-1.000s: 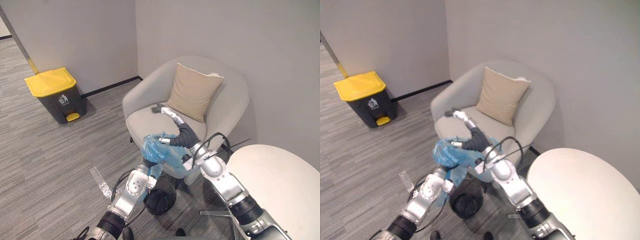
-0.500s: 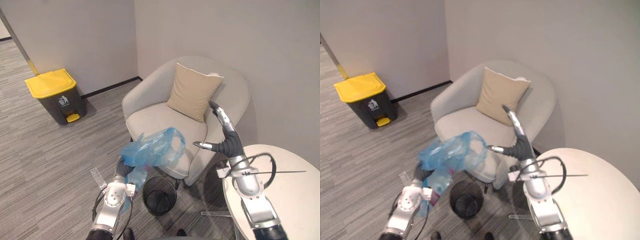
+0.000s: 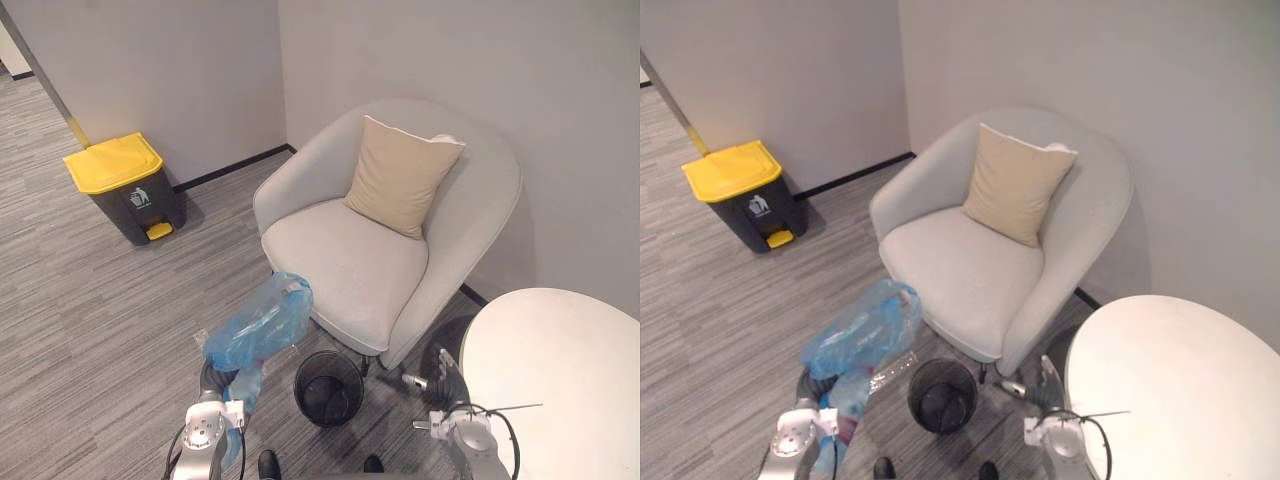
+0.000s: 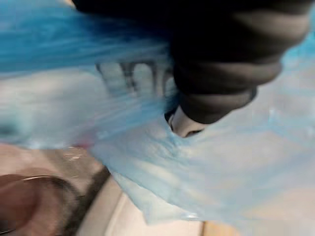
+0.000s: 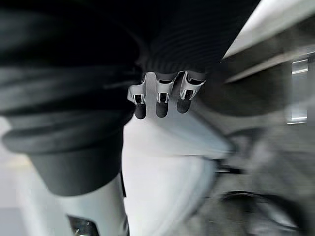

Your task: Gather rubbish on tea table into small bin, then transfer packed bag to large trash can.

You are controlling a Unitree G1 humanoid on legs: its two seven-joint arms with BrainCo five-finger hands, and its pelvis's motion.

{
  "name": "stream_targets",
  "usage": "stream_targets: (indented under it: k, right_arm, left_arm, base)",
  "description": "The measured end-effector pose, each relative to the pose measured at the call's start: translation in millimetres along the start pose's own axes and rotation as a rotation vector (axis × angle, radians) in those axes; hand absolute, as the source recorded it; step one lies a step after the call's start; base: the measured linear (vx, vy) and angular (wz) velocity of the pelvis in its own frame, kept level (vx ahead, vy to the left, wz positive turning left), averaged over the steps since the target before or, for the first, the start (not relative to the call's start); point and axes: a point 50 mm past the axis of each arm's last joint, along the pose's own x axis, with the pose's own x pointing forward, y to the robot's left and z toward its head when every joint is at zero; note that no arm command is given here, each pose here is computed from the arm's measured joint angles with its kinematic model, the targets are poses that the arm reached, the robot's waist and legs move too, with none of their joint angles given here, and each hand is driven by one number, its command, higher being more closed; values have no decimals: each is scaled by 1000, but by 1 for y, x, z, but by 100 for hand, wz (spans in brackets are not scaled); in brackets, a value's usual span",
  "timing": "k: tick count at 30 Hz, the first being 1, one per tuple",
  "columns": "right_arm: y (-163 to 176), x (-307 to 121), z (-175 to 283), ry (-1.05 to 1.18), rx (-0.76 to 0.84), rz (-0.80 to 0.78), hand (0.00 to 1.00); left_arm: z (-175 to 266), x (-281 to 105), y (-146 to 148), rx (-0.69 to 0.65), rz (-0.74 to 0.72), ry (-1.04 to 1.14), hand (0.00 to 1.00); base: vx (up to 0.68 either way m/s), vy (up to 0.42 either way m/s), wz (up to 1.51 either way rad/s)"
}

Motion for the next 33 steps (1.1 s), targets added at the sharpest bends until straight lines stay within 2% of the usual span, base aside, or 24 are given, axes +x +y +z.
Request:
stream_targets:
  k: [7, 13, 17, 20, 24, 33]
  right_arm:
    - [1, 2, -5, 52, 20, -35, 0]
    - [20, 2, 7, 11, 93, -28, 0]
    - [29, -4, 1, 23, 77, 0, 0]
    - [22, 3, 21, -47, 87, -27, 0]
    - [17, 6, 29, -74, 92, -61, 0]
    - [18, 5, 22, -38, 99, -94, 0]
  left_arm:
    - [-16, -6, -2, -87, 25, 75, 100]
    - [21, -2, -8, -165, 25, -79, 100]
    - [27, -6, -7, -175, 42, -114, 100]
    - [26, -9, -22, -224, 24, -104, 100]
    - [32, -11, -52, -236, -82, -113, 100]
    - [45, -8, -67, -206, -161, -153, 100]
  base:
    - [-42, 13, -8]
    - [-94, -4, 8]
    - [-64, -190, 61]
    - [-119, -199, 9]
    - [-231, -159, 56]
    - [-83, 25, 80]
